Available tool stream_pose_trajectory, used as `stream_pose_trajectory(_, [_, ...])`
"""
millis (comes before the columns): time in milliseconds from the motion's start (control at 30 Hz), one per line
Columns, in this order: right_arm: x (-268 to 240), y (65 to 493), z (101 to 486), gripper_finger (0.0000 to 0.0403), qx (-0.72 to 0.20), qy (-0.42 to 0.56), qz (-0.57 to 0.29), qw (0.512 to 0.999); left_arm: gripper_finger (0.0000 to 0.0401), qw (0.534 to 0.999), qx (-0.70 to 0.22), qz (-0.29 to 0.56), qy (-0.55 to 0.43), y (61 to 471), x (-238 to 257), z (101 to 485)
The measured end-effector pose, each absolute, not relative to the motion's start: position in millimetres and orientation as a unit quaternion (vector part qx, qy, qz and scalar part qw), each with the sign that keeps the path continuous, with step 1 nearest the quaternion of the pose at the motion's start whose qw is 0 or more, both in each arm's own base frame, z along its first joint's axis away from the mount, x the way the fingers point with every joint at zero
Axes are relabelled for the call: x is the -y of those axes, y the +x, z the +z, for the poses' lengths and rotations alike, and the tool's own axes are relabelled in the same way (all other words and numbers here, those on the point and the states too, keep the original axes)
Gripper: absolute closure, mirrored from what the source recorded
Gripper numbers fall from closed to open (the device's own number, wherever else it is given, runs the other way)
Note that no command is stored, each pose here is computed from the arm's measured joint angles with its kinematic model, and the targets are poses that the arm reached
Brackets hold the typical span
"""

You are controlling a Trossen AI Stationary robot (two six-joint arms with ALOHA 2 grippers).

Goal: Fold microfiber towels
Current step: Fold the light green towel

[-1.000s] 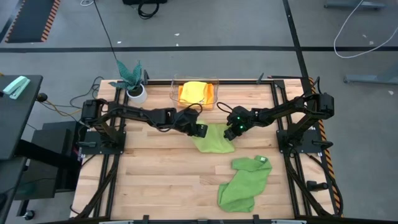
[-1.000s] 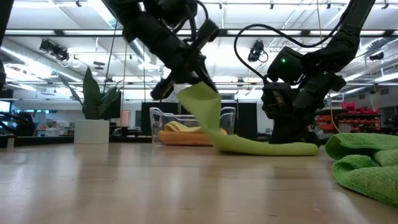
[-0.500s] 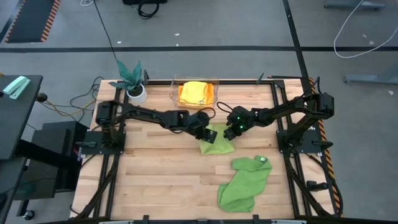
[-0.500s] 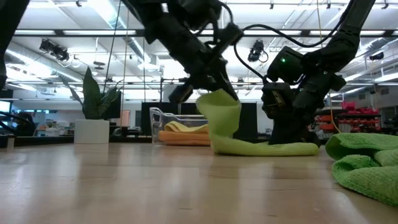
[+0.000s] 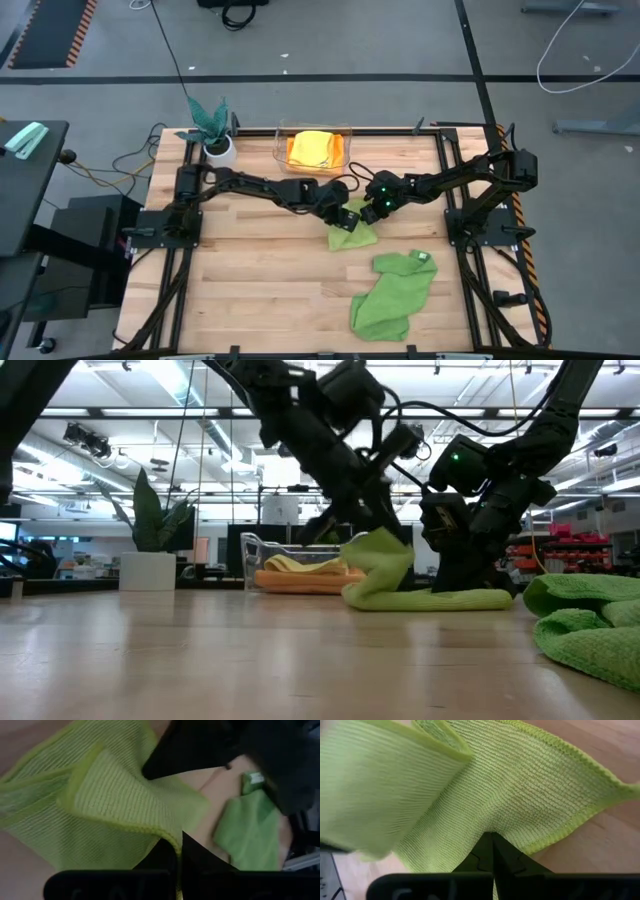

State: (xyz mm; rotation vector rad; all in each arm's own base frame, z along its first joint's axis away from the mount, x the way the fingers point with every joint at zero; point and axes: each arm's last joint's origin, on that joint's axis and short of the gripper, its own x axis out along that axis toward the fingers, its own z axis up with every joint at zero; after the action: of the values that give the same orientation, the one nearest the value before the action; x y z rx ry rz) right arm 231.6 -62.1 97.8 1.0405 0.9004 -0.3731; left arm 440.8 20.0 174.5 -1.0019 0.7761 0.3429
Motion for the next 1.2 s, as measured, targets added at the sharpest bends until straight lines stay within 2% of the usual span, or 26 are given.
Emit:
stream_pose_trajectory(667, [62, 232, 99, 0.0402, -0.410, 0.481, -0.171, 0.756, 0.0393, 0.791, -0.346, 0.157, -0.480, 447, -24, 165])
stream_pose_trajectory(1000, [61, 215, 126, 0.0401, -0.395, 0.450, -0.220, 0.770, 0.0394, 0.791, -0.341, 0.161, -0.482, 449, -29, 161])
stream_pose_trajectory(1200, [58, 206, 141, 0.0401, -0.392, 0.446, -0.214, 0.776, 0.0394, 0.801, -0.312, 0.154, -0.486, 452, -37, 165])
